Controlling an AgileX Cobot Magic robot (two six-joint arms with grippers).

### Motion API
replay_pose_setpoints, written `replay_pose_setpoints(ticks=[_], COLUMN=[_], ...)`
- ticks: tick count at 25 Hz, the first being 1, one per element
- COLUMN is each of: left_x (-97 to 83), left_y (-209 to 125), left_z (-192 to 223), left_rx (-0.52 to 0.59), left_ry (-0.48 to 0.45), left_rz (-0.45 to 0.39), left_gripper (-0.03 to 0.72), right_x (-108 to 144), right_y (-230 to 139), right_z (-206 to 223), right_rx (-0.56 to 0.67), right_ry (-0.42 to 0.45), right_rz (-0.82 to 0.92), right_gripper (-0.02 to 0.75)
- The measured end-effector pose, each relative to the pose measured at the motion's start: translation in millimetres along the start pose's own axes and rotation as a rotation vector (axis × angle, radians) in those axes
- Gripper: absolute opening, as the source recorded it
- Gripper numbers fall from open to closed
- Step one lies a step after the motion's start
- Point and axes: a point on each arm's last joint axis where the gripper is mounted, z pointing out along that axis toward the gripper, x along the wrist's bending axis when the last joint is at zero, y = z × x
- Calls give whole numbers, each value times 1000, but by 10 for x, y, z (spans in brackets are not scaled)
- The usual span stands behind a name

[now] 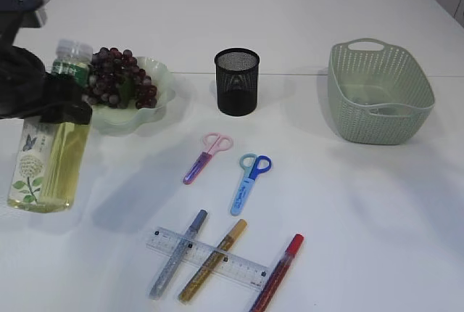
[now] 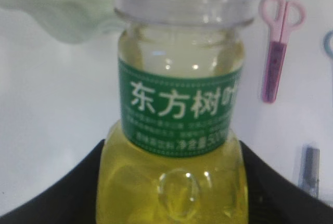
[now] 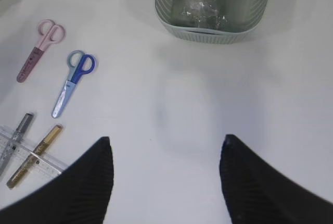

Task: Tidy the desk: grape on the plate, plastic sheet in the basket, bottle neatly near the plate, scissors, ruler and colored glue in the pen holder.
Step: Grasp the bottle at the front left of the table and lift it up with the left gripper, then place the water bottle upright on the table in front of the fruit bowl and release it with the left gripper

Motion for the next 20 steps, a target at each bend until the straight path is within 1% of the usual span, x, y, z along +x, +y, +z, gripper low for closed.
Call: replay_pose_setpoints(ticks=[6, 11, 17, 20], left_x=[139, 180, 206, 214], left_y=[-233, -446, -549, -565], left_z=[-221, -204, -236, -229], left_rx=[-299, -529, -760, -844], left_ry=[-5, -20, -36, -41], left_rz=[-25, -26, -26, -25], left_gripper=[445, 445, 445, 445], right_x=[-38, -61, -64, -68], right_y=[0, 1, 1, 1], right_z=[0, -1, -1, -1], right_rx=[0, -1, -1, -1], right_ry=[-41, -67, -71, -75], right_rz=[-14, -22, -21, -23], right_gripper=[503, 503, 503, 503])
